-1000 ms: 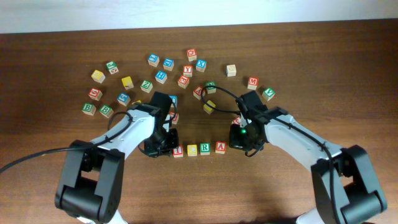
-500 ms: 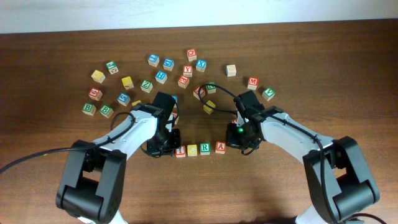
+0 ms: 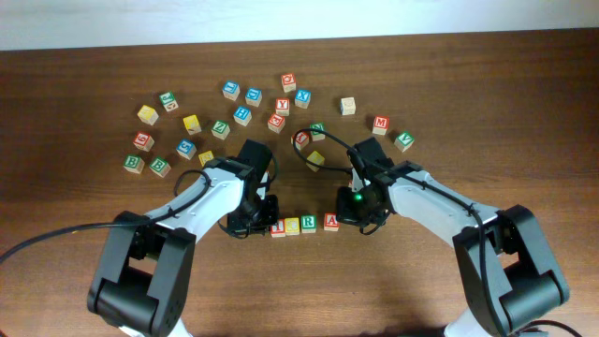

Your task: Spell out ICRA

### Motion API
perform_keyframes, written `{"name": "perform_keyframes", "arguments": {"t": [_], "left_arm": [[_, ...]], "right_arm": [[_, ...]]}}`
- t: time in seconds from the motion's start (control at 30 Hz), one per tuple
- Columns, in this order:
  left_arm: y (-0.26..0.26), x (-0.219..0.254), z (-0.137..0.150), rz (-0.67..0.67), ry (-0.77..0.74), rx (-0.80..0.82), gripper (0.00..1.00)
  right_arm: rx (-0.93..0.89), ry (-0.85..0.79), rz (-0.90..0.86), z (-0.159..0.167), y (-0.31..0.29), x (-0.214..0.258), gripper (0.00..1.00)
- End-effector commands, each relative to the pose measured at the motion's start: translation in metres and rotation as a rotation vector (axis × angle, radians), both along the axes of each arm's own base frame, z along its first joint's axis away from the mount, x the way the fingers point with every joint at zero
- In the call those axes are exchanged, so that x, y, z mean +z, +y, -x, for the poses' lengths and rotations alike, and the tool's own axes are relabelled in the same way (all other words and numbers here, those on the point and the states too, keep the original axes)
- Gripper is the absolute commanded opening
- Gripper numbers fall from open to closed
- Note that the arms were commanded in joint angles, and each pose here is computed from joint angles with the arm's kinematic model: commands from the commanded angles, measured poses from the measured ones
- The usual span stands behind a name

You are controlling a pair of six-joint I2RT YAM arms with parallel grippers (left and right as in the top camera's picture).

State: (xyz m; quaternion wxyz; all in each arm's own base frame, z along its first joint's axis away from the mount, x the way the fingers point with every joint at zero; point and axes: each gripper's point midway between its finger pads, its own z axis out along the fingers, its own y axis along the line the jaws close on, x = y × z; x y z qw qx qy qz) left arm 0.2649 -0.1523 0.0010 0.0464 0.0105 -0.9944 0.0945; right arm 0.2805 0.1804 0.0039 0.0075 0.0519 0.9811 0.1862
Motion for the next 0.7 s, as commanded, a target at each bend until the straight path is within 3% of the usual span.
{"name": "perform_keyframes", "arguments": {"t": [0.0, 0.67], "left_arm": [[-0.002, -0.003, 0.002, 0.009, 0.014, 0.011, 0.03], [-0.008, -0.002, 0.002, 0.038, 0.014, 0.011, 0.02]], "right_arm": [[0.039, 0.031, 0.014, 0.011, 0.006, -0.014, 0.04], [0.004, 0.026, -0.008, 0.011, 0.021, -0.012, 0.04]]}}
